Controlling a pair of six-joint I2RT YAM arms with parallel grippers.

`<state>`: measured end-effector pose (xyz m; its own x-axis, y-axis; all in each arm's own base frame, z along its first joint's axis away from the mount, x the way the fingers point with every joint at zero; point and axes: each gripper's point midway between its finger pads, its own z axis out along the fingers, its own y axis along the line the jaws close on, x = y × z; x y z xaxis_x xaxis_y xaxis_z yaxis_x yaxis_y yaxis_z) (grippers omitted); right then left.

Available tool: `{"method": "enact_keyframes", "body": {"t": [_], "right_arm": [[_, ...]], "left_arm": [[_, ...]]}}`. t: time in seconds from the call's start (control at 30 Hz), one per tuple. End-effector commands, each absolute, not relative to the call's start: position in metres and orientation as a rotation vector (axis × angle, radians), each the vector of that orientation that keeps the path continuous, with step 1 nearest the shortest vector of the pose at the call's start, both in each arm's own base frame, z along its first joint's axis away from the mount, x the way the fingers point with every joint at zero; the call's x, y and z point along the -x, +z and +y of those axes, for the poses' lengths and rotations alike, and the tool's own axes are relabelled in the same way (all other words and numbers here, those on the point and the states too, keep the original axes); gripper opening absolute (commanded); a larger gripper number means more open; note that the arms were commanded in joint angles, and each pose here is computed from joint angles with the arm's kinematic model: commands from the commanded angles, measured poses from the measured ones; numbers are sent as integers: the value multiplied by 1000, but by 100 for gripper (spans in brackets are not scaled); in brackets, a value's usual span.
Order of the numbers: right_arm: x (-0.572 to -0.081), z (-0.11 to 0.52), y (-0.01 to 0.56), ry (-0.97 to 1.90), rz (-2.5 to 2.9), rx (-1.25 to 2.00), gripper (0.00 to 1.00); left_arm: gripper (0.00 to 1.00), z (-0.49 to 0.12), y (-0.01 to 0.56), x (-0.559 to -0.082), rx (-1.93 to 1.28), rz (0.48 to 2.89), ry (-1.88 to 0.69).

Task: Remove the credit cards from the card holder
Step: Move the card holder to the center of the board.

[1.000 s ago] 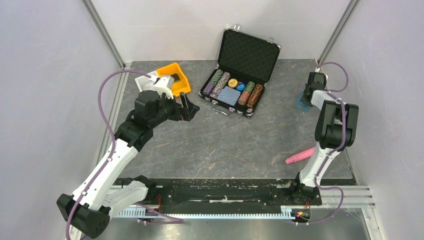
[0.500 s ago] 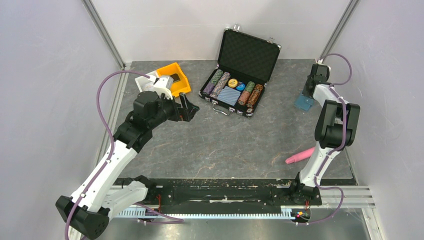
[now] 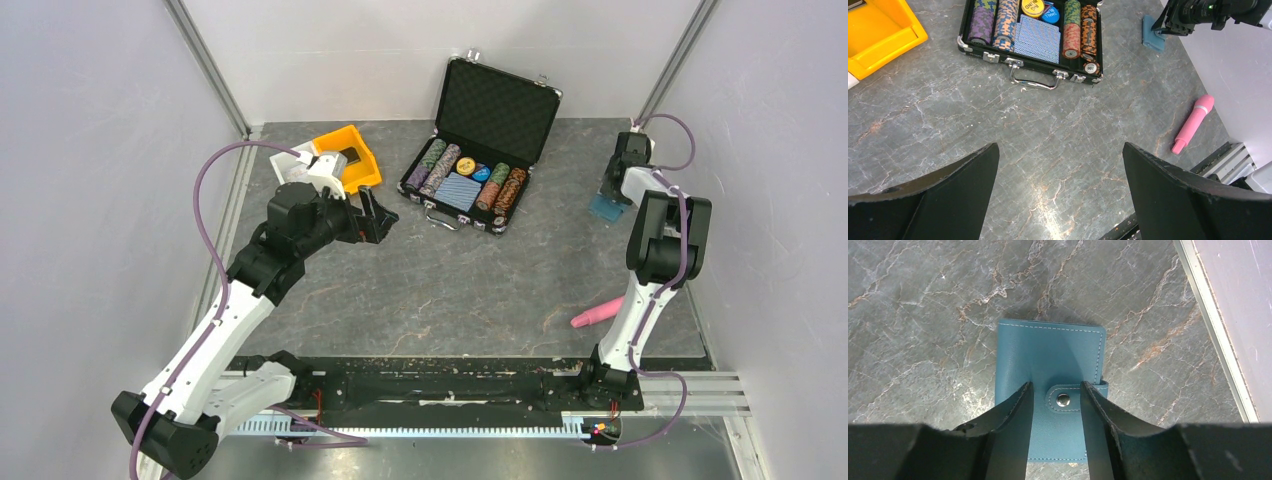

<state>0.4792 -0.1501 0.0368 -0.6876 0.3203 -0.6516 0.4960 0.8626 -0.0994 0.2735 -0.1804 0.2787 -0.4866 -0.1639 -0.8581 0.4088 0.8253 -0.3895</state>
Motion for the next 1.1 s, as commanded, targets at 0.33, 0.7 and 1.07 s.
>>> {"method": "enact_keyframes", "body": {"t": [0.33,0.7,1.07], "right_arm": [[-454,-156,17,-435,2453,-637,21],[-438,-146,25,-399,2455,-605,0],[-398,-91,30,-297,2500,-482,0]], "left_arm": [[100,-182,300,-275,-176,1915,-709],[100,-184,302,-273,-181,1909,-716],[100,-186,303,-270,-188,1904,-720]]}}
